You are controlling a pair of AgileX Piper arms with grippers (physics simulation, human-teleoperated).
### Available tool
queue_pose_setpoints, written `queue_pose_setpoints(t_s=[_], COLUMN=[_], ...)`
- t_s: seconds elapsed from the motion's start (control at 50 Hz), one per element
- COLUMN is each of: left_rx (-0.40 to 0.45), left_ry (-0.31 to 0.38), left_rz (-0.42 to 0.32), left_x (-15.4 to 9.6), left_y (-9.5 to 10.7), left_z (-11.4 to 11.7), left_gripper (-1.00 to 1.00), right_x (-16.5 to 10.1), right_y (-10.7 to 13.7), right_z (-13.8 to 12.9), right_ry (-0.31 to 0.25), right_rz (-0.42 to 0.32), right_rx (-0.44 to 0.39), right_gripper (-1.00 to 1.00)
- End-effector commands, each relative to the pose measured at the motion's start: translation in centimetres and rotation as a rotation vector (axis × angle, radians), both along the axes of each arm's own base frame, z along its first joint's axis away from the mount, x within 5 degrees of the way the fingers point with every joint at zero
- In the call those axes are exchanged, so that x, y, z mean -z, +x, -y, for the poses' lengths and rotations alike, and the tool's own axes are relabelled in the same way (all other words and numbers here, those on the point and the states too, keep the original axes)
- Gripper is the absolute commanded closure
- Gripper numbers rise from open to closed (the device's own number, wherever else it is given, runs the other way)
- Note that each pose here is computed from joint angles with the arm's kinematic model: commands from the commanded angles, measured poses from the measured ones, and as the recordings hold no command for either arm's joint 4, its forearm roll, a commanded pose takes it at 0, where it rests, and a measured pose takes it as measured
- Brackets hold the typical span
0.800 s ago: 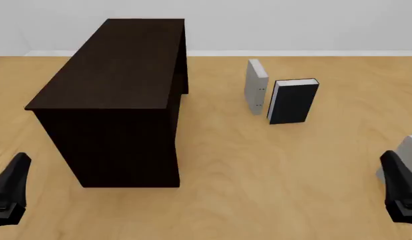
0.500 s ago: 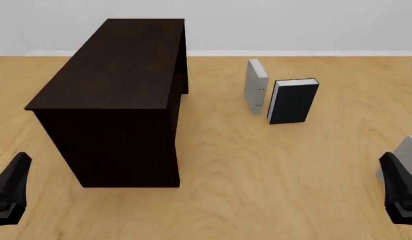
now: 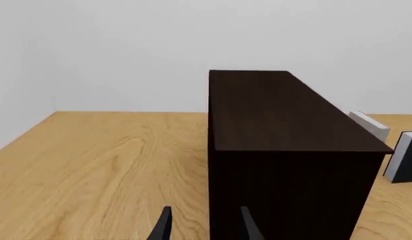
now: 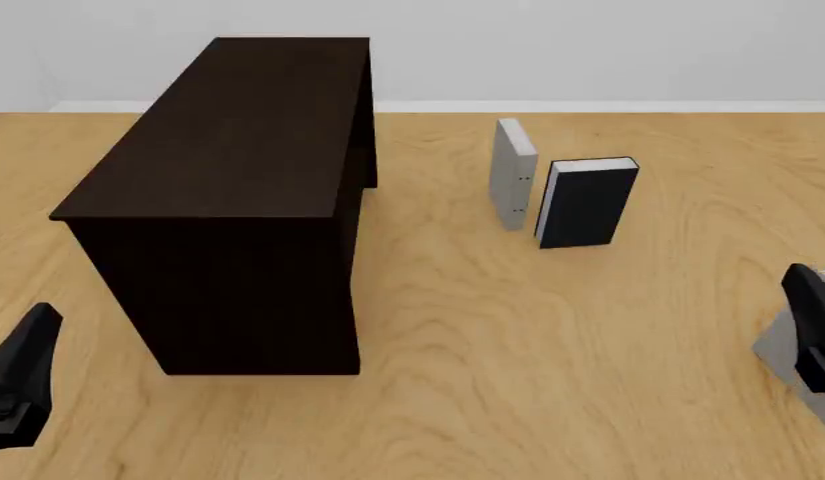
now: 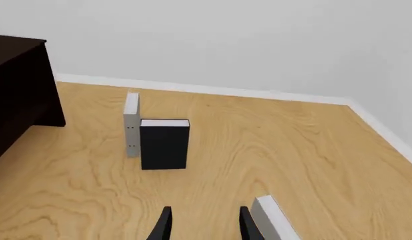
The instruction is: Pick up the book on the right and place it under the cabinet shelf.
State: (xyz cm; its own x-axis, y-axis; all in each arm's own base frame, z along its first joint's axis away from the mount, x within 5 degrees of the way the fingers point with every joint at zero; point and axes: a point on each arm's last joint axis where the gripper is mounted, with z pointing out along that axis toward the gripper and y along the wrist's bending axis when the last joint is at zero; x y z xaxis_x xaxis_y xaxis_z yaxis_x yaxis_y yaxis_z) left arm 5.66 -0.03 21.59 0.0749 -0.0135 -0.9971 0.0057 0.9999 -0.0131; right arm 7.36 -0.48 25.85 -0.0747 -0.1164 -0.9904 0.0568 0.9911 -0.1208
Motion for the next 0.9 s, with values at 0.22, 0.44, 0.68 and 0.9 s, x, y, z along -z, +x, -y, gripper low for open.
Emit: queue_pose_setpoints(t_s=[0.22, 0.44, 0.68, 0.9], left_rx=[-0.007, -0.019, -0.015, -0.019], left_ry=[-0.014, -0.028, -0.024, -0.033], left_rz=[-0.02, -0.036, -0.044, -0.042], left_x=[0.2, 0.4, 0.5, 0.4], left_y=[0.2, 0.6, 0.7, 0.6], left_z=[0.0, -0.1, -0.1, -0.1], left_gripper=[-1.0, -1.0, -1.0, -1.0], right_x=[-6.2, -11.6, -16.3, -17.0], right_y=[2.6, 3.5, 5.2, 7.2], right_z=[0.2, 0.7, 1.5, 3.1], right_ry=[-0.039, -0.14, -0.185, -0.214], right_rz=[-0.301, -0.402, -0.486, -0.561], right_rx=[-0.007, -0.002, 0.014, 0.066], right_gripper=[-1.0, -1.0, -1.0, -1.0])
